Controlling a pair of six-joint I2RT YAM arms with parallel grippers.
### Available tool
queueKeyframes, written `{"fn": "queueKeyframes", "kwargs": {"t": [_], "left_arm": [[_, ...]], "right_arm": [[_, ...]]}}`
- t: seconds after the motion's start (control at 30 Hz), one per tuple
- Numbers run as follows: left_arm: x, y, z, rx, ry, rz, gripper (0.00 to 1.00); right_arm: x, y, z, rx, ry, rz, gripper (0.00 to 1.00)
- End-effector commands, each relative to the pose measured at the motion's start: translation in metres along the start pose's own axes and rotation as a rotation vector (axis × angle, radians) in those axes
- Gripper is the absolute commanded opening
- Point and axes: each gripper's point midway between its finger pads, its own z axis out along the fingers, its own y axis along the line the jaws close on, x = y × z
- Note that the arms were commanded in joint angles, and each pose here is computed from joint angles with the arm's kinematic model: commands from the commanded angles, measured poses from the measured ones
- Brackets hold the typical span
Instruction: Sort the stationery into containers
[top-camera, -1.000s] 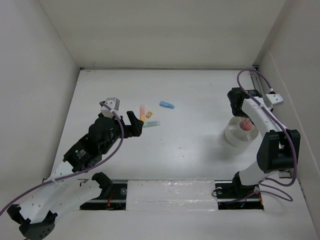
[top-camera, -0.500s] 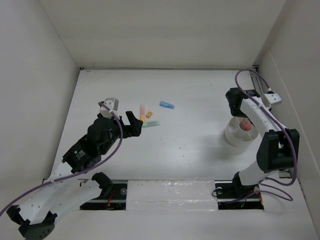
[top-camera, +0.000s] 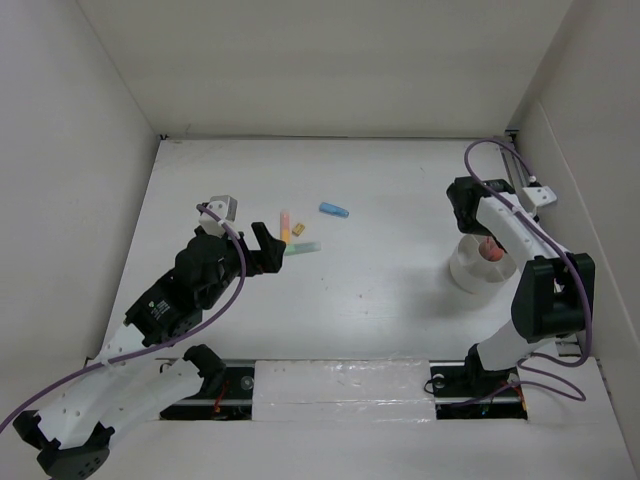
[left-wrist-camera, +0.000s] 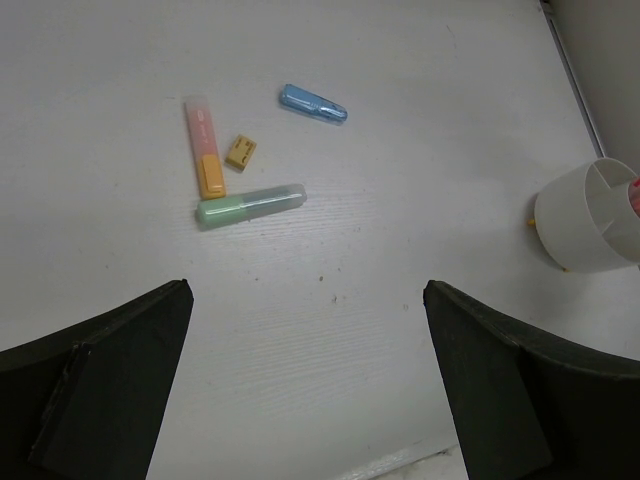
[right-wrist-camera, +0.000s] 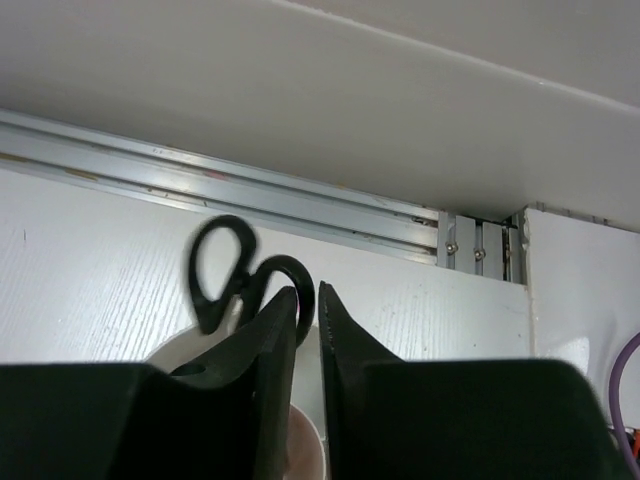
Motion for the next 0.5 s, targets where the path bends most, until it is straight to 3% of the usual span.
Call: {"fn": "queueKeyframes", "kwargs": {"t": [0.0,0.13,0.47], "left_arm": [[-0.012,-0.002,-0.003,0.005,-0.042,-0.01,1.0],[-0.012,-0.002,-0.003,0.005,-0.042,-0.01,1.0],[-0.014,0.001,-0.003,-0.011,-0.052,-0.01,1.0]], "right_arm": [[-0.003,-0.005,-0.003,0.001,-0.024,-0.032,0.22],[-0.001,-0.006,-0.002,0.003,-0.024,-0.032,0.28],[-0.006,-0.003,-0.013,-0.042,-0.031,-0.014,0.29]]}}
